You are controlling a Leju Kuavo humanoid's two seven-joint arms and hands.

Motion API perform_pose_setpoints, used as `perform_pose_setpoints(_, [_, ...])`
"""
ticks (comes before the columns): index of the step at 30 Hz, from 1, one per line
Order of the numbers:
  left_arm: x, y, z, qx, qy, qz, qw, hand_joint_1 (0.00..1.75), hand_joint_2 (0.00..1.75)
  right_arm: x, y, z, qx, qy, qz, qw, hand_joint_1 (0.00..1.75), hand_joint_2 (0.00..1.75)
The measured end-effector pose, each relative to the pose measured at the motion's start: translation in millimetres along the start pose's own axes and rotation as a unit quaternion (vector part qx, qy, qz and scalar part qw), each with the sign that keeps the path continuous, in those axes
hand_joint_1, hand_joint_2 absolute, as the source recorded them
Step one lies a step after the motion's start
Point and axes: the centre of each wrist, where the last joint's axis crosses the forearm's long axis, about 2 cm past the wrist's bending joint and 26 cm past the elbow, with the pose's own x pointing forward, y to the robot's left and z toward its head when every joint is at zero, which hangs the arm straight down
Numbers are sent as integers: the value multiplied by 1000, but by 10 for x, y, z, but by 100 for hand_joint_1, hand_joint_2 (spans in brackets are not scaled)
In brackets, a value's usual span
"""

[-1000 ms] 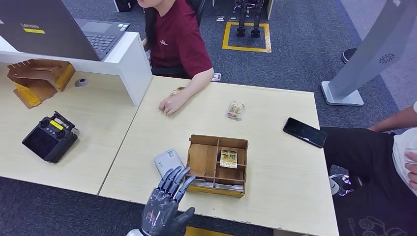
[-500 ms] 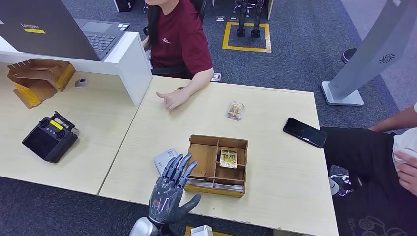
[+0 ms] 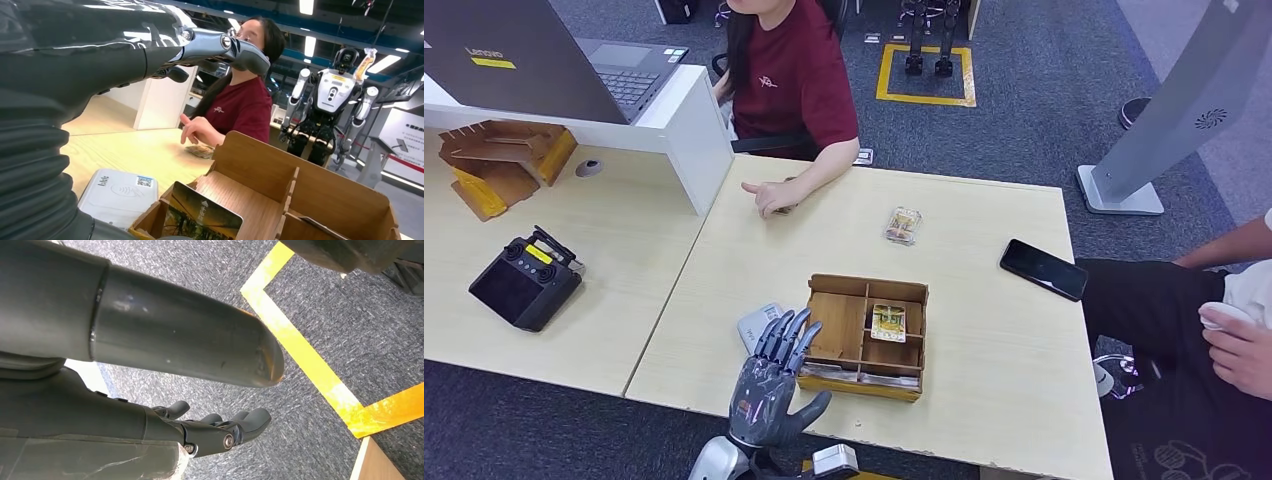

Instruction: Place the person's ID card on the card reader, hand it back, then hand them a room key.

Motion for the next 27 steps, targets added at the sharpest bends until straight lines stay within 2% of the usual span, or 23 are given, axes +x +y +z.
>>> perform_pose_setpoints(9, [-4,-54,-48,-8,-2,-22,1000,0,175,3,-2,-1,0,-7,8,1000,0,0])
perform_pose_setpoints(27, [-131,-136,-81,-17,31,-22,999,0,175,9,-11,-5,-2,-9,9,1000,0,0])
